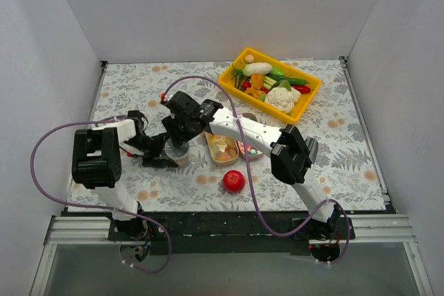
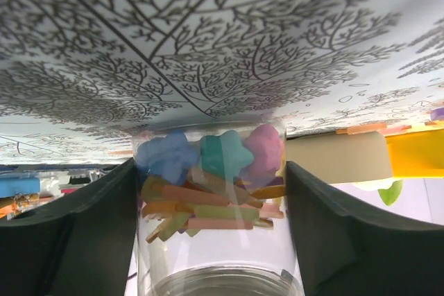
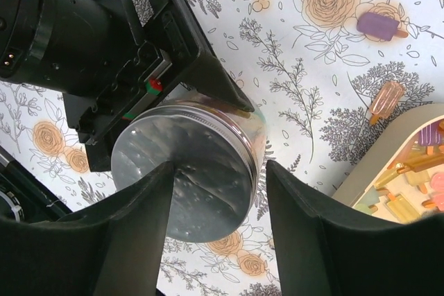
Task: Pack the candies
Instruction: Close the bottle lid on the packing bottle.
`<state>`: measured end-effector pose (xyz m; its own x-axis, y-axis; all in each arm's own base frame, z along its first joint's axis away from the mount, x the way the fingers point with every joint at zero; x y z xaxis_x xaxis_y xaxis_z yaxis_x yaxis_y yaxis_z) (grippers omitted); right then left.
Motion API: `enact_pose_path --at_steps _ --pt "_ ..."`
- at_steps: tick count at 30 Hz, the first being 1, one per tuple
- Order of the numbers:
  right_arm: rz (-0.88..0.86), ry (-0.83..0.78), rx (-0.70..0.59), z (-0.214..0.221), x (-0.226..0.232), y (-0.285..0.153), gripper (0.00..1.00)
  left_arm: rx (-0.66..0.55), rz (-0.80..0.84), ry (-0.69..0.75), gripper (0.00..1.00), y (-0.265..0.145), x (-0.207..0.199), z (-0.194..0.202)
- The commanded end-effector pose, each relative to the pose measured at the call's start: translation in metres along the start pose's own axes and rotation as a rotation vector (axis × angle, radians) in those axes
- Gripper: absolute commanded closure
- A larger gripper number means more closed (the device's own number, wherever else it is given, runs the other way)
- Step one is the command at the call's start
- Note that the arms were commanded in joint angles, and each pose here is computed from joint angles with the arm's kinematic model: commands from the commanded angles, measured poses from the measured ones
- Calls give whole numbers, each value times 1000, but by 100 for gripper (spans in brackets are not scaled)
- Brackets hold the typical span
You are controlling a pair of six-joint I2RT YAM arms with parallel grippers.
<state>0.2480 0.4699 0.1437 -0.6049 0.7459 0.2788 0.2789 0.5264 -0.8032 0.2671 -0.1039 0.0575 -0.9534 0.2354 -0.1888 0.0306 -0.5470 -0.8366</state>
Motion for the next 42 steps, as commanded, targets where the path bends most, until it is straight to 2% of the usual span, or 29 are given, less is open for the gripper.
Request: enact_pose_path --at_steps 1,4,8,10,11,19,27,34,38,42 --pt "217 -49 214 60 -50 23 36 78 17 -208 50 8 -4 6" --pt "200 -58 154 45 -45 14 33 88 2 -215 60 13 4 6" --pt "190 -67 103 29 -40 8 31 96 -13 -219 60 17 7 5" --pt "190 -70 100 28 -39 9 31 95 -14 -215 57 17 8 5" --pt "188 -68 95 26 -38 9 30 94 -12 -215 52 17 7 5" --pt "165 -64 32 11 -33 0 30 87 -5 -210 30 15 3 4" --pt "143 -45 83 14 -35 8 30 73 1 -191 3 12 0 4" --pt "143 -33 96 18 -37 9 30 79 27 -170 2 9 -8 4" --pt "88 -40 0 -5 -24 -5 30 93 37 -169 2 10 -9 5" --pt "56 -59 -29 -17 -17 -9 30 98 39 -168 2 9 -8 6"
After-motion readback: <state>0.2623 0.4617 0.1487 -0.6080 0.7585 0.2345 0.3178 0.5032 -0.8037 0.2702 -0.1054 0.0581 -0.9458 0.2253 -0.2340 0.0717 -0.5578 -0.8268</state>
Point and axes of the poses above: each gripper's point midway between its finger pads, its own y axis out along the fingers, its own x axis along the line the jaws close on, z = x × y, the point moved 3 cm from there along -y, back along the fingers, and after that the axes turned 7 degrees about y, right-handed, at the moved point
